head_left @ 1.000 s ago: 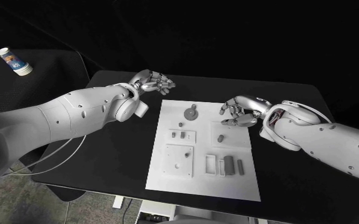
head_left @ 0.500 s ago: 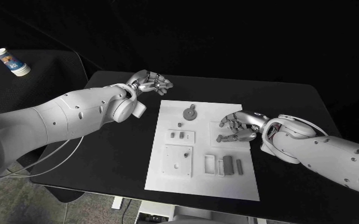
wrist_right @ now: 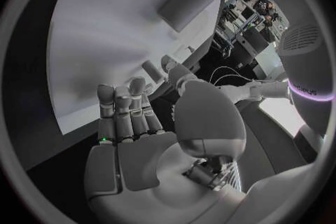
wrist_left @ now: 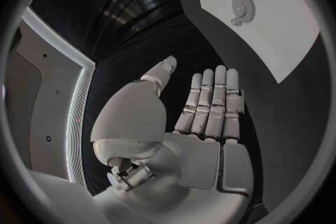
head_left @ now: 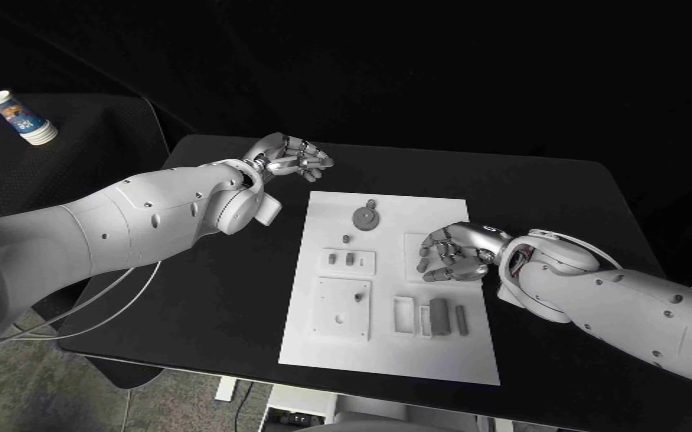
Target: Assemble the parts on the task board
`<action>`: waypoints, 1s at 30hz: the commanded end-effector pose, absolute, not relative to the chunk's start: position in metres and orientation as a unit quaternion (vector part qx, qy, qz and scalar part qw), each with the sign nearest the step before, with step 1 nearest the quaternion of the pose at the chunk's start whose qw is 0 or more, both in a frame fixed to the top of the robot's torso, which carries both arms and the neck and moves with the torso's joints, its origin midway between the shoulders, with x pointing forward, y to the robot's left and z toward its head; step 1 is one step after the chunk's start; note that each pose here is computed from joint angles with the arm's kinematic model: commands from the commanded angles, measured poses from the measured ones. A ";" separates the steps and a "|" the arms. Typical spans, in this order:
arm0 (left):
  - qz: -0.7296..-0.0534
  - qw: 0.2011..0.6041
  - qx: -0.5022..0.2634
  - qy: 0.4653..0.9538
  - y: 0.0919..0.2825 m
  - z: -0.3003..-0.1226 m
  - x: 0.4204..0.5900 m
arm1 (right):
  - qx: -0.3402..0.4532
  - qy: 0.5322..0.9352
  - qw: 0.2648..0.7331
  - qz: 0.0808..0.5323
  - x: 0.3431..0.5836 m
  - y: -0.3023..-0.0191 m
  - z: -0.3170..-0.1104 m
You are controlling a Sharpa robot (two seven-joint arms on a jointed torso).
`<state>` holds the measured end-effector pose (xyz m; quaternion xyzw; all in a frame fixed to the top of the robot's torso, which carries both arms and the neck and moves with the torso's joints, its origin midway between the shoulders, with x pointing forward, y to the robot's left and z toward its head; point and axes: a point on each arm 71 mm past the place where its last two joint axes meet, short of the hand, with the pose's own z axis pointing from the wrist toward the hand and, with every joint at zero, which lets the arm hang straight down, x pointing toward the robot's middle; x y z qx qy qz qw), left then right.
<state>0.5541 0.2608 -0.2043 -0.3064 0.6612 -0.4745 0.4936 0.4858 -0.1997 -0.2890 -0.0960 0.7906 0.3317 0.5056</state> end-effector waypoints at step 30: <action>-0.482 0.491 -0.301 0.661 0.258 -0.203 0.554 | -0.107 0.770 0.524 0.346 0.483 -0.189 -0.291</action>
